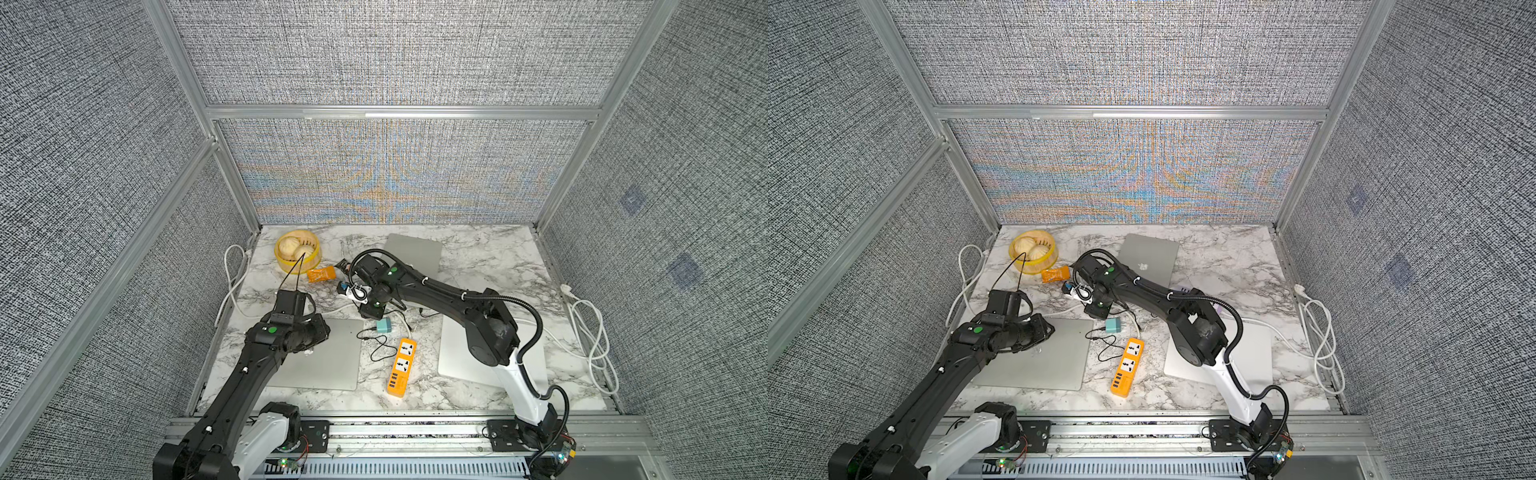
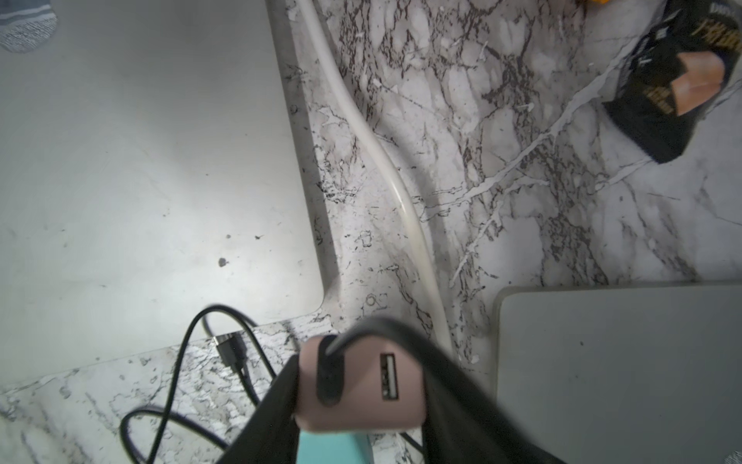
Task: Unplug the laptop charger
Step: Place the plug at the center of the board.
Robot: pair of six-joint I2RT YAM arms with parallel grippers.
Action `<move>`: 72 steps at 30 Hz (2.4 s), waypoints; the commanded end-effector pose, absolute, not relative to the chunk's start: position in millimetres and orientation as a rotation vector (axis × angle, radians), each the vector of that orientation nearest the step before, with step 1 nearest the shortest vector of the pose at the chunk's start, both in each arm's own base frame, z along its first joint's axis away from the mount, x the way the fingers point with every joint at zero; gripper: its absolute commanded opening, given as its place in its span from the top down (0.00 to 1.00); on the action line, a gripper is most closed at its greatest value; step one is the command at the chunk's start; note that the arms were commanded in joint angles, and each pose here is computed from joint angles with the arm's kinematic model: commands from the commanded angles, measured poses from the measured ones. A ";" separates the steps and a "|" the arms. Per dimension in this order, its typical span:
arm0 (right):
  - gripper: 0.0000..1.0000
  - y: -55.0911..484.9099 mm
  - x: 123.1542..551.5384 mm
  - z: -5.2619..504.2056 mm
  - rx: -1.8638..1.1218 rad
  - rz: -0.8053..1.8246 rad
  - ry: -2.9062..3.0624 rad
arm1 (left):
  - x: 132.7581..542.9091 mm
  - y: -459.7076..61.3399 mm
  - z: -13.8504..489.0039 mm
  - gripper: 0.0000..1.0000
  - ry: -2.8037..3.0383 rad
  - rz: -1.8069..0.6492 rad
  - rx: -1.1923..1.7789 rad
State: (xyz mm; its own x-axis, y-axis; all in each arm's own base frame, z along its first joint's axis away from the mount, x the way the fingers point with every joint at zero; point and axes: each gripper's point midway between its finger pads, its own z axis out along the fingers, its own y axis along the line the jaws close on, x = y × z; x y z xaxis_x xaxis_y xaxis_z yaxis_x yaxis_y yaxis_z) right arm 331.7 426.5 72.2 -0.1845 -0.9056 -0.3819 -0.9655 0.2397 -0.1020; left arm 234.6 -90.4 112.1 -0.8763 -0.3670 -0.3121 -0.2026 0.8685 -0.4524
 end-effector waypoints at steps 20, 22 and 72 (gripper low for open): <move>0.64 422.9 334.6 40.7 -1.857 0.077 2.218 | 237.8 -91.0 116.7 0.68 2.624 -0.610 -0.404; 0.62 422.3 338.4 39.2 -1.853 0.060 2.218 | 237.4 -91.2 116.2 0.68 2.627 -0.612 -0.406; 0.34 443.3 335.1 148.4 -1.434 0.512 2.123 | 250.8 -111.0 147.6 0.67 2.573 -0.732 -0.236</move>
